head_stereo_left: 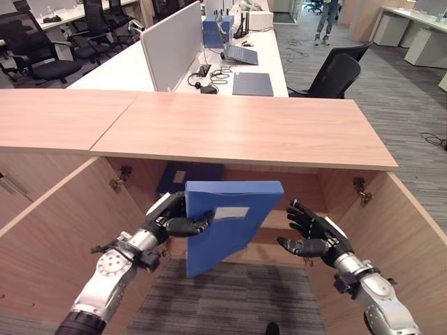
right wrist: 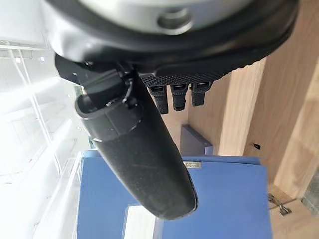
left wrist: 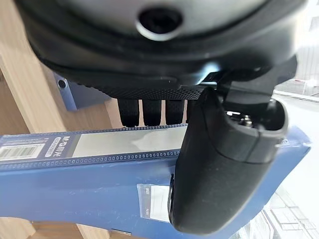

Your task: Put the empty folder in the office cabinet

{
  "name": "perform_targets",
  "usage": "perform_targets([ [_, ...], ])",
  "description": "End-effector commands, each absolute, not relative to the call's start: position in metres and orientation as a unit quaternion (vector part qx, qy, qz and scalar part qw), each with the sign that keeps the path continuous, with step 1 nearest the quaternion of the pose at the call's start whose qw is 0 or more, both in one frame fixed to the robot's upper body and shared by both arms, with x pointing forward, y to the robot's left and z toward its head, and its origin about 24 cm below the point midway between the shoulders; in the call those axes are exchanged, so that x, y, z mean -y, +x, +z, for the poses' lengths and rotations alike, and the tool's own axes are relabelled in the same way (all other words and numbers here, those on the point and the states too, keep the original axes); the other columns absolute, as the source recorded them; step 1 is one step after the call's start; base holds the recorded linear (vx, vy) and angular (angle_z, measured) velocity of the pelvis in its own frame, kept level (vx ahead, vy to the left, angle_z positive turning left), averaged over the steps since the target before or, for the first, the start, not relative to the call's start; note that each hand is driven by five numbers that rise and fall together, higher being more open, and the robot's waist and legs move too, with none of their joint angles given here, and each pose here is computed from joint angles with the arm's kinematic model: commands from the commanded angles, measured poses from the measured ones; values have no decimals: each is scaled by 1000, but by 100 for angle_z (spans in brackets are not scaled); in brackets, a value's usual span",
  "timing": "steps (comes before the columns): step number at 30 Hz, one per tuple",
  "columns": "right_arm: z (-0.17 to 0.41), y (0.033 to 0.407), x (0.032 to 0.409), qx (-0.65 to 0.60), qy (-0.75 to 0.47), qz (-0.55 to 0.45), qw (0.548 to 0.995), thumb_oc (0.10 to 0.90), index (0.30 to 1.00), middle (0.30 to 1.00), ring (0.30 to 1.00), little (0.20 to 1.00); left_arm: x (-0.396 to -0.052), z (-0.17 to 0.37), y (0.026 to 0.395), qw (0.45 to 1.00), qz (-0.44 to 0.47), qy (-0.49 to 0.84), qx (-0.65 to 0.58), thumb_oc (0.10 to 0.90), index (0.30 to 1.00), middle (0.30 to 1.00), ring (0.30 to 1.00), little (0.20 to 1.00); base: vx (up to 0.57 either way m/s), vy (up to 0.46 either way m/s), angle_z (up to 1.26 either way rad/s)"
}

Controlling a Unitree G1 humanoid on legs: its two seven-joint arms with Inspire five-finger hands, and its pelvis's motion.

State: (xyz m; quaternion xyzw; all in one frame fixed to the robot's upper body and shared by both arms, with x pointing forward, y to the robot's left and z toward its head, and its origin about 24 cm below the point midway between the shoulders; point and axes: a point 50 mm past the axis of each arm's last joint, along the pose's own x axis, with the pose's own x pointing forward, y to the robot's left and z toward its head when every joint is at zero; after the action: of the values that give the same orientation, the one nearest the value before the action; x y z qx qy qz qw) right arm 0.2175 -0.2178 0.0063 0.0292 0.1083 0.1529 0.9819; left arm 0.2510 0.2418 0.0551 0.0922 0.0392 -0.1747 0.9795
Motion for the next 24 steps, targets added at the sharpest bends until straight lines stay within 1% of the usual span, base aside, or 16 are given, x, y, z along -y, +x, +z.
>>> perform_targets([
  [1,57,238,212,29,10,179,983,800,900,900,900,900,-247,115,281,980,-132,94,118,400,300,300,300,300,0,0,0],
  [7,54,238,204,24,20,199,980,800,900,900,900,900,-244,116,286,980,-129,88,125,400,300,300,300,300,0,0,0],
  [11,52,240,194,17,27,224,974,800,900,900,900,900,-232,121,291,975,-151,83,137,400,300,300,300,300,0,0,0],
  [13,51,245,191,14,20,229,973,800,900,900,900,900,-215,129,291,965,-202,74,152,400,300,300,300,300,0,0,0],
  [15,55,252,192,24,11,222,975,800,900,900,900,900,-206,136,288,952,-247,83,158,400,300,300,300,300,0,0,0],
  [18,57,257,197,29,2,212,977,800,900,900,900,900,-202,141,284,941,-288,76,158,400,300,300,300,300,0,0,0],
  [24,58,260,209,31,-7,184,982,800,900,900,900,900,-204,151,276,927,-335,62,156,400,300,300,300,300,0,0,0],
])
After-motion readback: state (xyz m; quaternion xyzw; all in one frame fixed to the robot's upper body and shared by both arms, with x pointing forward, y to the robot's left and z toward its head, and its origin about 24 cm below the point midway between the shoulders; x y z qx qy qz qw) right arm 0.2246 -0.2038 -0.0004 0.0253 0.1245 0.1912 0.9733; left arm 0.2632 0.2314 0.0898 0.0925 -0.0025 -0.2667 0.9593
